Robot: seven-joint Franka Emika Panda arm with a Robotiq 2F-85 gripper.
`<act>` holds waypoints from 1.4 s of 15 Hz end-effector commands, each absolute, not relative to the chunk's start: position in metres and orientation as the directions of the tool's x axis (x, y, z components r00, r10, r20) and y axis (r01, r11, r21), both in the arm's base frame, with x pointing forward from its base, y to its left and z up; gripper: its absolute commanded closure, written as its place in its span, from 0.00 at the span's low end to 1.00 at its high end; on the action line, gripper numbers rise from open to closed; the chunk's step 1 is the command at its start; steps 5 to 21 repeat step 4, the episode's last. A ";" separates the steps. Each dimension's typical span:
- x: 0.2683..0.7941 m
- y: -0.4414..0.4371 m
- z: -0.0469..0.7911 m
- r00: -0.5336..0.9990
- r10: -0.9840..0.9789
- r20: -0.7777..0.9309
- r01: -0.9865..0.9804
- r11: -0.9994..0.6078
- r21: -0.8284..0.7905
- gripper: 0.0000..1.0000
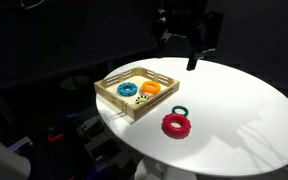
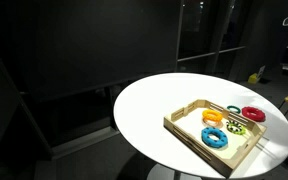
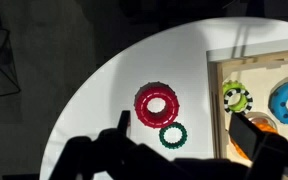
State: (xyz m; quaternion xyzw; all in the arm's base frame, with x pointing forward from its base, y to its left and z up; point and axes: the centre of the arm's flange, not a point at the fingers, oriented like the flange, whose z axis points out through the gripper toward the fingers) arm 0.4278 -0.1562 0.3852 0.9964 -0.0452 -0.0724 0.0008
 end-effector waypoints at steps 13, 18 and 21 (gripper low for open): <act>0.428 -0.156 0.386 0.986 -0.091 -0.142 -0.090 -0.996 0.009 0.00; 0.428 -0.156 0.386 0.986 -0.091 -0.142 -0.090 -0.996 0.009 0.00; 0.428 -0.156 0.386 0.986 -0.091 -0.142 -0.090 -0.996 0.009 0.00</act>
